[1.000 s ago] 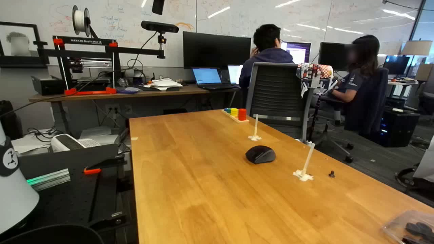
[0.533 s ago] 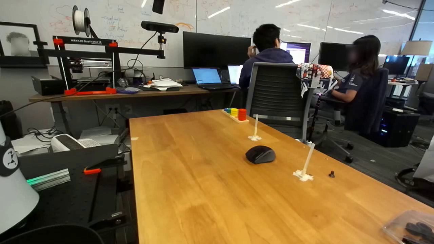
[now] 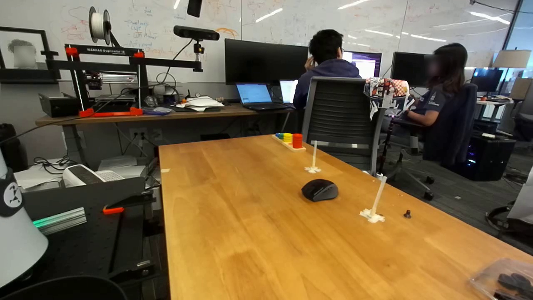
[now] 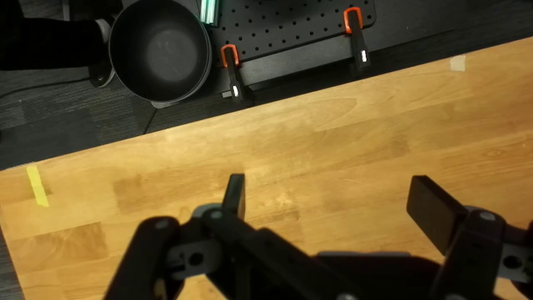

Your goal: Push down on the button on the mouse.

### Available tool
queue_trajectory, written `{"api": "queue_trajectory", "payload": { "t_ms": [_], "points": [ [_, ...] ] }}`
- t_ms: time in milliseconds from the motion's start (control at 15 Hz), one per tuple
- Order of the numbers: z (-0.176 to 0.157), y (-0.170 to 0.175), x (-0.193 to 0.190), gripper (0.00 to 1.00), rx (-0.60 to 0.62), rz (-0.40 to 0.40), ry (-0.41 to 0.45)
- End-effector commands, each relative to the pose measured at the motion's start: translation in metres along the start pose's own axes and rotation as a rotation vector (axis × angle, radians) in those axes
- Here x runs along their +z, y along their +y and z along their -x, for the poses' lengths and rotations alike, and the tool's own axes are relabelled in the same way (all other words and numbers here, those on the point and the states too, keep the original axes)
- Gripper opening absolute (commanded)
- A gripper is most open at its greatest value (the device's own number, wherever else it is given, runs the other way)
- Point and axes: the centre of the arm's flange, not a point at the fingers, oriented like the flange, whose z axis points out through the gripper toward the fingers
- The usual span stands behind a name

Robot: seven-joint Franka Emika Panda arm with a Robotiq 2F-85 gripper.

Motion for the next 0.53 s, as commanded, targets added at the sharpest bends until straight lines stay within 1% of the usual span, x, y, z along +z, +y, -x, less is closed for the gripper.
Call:
{"api": "queue_trajectory", "payload": {
  "t_ms": [0,267,467],
  "points": [
    [-0.002,0.000,0.001,1.00,0.001,0.000,0.000],
    [-0.021,0.005,0.013,1.00,0.033,0.037,0.017],
    [-0.046,0.014,0.021,1.00,0.073,0.056,0.045]
  ]
}}
